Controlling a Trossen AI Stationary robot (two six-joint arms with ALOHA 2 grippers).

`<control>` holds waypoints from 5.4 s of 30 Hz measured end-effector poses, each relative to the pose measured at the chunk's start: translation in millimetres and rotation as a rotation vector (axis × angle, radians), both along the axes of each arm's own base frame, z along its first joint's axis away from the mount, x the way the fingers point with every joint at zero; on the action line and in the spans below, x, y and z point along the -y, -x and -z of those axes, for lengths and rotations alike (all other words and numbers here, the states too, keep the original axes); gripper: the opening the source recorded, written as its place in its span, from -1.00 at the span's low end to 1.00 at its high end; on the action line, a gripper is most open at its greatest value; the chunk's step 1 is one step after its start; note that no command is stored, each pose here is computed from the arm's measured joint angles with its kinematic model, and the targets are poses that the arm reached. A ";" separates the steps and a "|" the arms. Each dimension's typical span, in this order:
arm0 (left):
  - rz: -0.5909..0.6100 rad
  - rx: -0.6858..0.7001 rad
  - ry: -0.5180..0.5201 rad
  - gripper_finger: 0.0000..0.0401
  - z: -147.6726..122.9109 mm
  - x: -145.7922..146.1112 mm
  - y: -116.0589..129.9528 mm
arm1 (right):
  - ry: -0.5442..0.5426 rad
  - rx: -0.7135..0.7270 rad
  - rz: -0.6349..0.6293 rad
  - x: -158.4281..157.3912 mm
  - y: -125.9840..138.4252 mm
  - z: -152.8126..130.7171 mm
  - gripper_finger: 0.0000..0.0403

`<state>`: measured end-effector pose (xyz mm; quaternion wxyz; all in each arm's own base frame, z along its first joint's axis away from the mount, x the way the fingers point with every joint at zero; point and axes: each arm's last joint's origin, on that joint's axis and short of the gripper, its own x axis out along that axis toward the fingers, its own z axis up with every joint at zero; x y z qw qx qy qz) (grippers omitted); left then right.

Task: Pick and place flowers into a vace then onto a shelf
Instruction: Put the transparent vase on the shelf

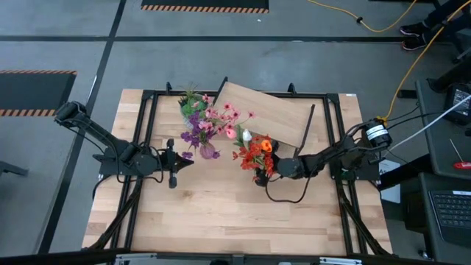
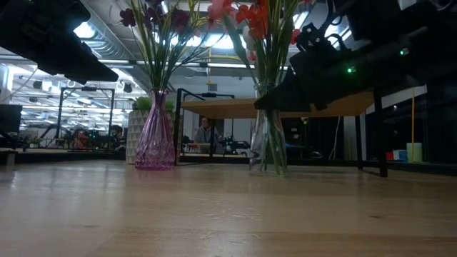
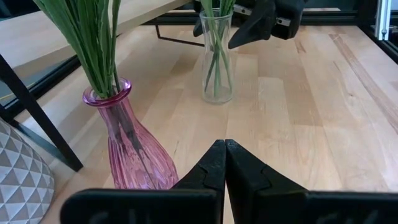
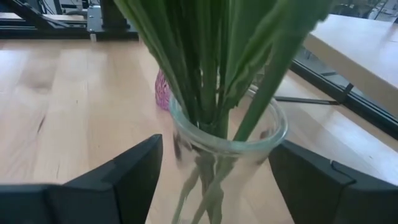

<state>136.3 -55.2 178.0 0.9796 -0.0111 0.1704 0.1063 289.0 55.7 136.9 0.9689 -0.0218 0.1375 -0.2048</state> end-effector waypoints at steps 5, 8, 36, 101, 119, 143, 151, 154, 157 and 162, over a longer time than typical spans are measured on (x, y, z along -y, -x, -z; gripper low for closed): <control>0.000 0.000 0.000 -0.98 0.0 0.0 0.0 | -0.001 -0.001 0.009 3.2 -0.6 0.1 0.27; -0.001 0.001 0.003 -0.99 0.0 0.0 0.0 | -0.029 0.012 0.024 5.4 -1.0 0.1 0.10; -0.001 0.001 0.001 -0.98 0.0 0.0 0.0 | -0.125 -0.007 -0.023 -14.7 22.4 -29.5 -0.15; -0.037 0.006 -0.035 -0.99 -0.4 -1.3 0.2 | 0.069 0.017 -0.055 72.0 102.9 -182.5 -0.15; -0.074 0.015 -0.049 -0.99 -0.8 -2.4 0.4 | 0.002 0.021 0.063 100.6 128.9 -153.4 -0.15; -0.074 0.015 -0.049 -0.98 -0.8 -2.4 0.4 | -0.043 0.046 0.126 125.6 136.7 -150.1 -0.15; -0.074 0.015 -0.049 -0.99 -0.8 -2.3 0.4 | -0.022 0.078 0.126 131.6 137.4 -136.2 -0.15; -0.074 0.015 -0.049 -0.98 -0.8 -2.4 0.4 | -0.022 0.078 0.107 132.1 137.6 -136.4 -0.15; -0.074 0.015 -0.049 -0.97 -0.8 -2.4 0.4 | -0.026 0.074 0.099 132.1 137.9 -135.9 -0.15; -0.074 0.015 -0.049 -0.99 -0.7 -2.3 0.4 | -0.026 0.069 0.098 132.1 138.0 -135.5 -0.09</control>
